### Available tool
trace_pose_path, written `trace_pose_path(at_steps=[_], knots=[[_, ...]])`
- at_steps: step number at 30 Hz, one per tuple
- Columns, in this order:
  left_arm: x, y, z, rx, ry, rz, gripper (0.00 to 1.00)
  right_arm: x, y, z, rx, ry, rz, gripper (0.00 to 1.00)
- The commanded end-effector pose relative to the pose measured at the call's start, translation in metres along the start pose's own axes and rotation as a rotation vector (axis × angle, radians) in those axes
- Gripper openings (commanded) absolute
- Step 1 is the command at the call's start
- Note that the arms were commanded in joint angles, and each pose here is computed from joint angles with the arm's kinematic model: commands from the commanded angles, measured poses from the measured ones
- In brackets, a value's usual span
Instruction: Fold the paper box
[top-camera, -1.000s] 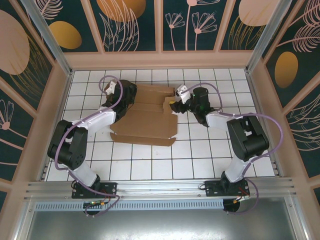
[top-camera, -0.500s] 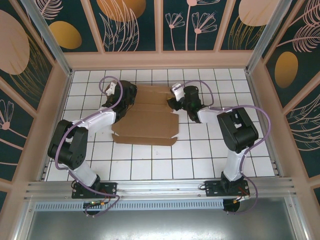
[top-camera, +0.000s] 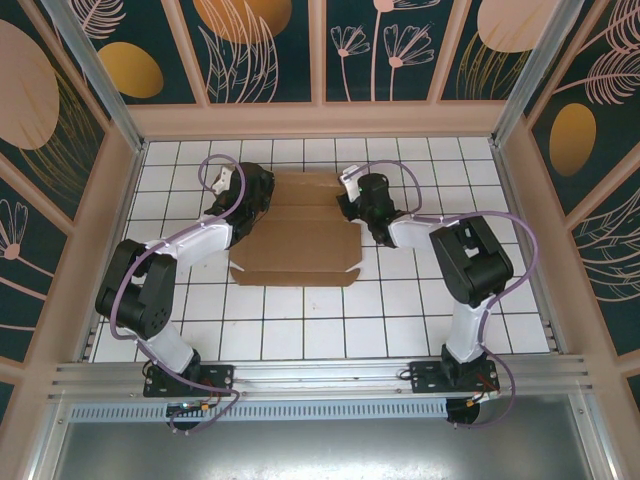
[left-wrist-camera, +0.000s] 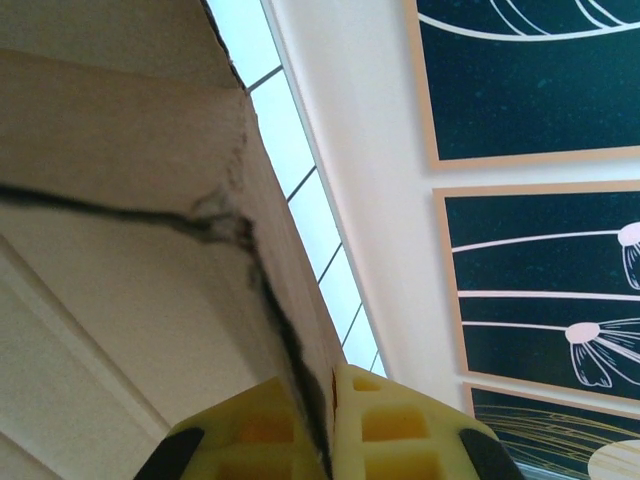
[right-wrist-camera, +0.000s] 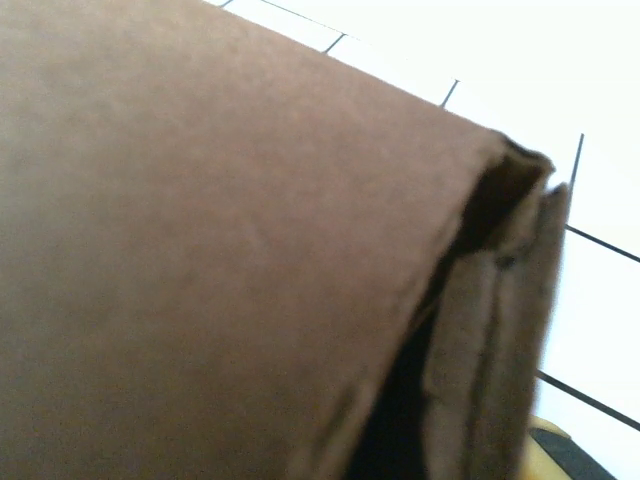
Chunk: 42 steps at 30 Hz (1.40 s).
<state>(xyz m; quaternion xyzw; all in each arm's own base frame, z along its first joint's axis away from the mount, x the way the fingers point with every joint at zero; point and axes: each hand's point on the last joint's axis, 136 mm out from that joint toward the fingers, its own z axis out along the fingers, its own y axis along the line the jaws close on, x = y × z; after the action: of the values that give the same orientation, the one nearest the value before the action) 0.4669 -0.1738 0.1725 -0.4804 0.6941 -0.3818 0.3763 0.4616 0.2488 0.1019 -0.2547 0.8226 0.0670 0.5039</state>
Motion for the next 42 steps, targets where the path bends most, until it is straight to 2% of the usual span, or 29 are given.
trace_pose_path(at_steps=[1, 4, 6, 12, 16, 27, 31, 36, 40, 42], knots=[[0.002, 0.012, -0.005, -0.054, 0.003, 0.003, 0.0, 0.015, -0.026, 0.007, 0.196, 0.078, 0.02, 0.29], [0.004, 0.015, -0.005, -0.07, 0.005, -0.009, 0.0, 0.018, -0.031, 0.009, 0.319, 0.1, 0.03, 0.23], [0.005, 0.015, -0.005, -0.081, 0.005, -0.016, 0.0, 0.017, -0.035, 0.011, 0.404, 0.115, 0.045, 0.16], [0.003, 0.017, -0.004, -0.107, -0.004, -0.036, 0.0, 0.024, -0.042, 0.016, 0.558, 0.189, 0.024, 0.0], [0.003, 0.018, -0.004, -0.118, -0.007, -0.044, 0.0, 0.028, -0.045, 0.018, 0.623, 0.21, 0.018, 0.0], [0.008, 0.025, -0.002, -0.136, 0.009, -0.067, 0.0, 0.035, -0.046, 0.024, 0.65, 0.252, 0.062, 0.0], [0.011, 0.026, 0.0, -0.136, 0.019, -0.079, 0.0, 0.035, -0.053, 0.029, 0.74, 0.297, 0.057, 0.0], [0.011, 0.024, -0.001, -0.134, 0.016, -0.079, 0.0, 0.03, -0.055, 0.02, 0.82, 0.249, 0.034, 0.0], [0.013, 0.024, 0.0, -0.128, 0.027, -0.082, 0.0, 0.03, -0.052, 0.018, 0.784, 0.238, 0.058, 0.0], [0.014, 0.025, -0.001, -0.127, 0.032, -0.081, 0.0, 0.027, -0.044, 0.02, 0.69, 0.215, 0.094, 0.04]])
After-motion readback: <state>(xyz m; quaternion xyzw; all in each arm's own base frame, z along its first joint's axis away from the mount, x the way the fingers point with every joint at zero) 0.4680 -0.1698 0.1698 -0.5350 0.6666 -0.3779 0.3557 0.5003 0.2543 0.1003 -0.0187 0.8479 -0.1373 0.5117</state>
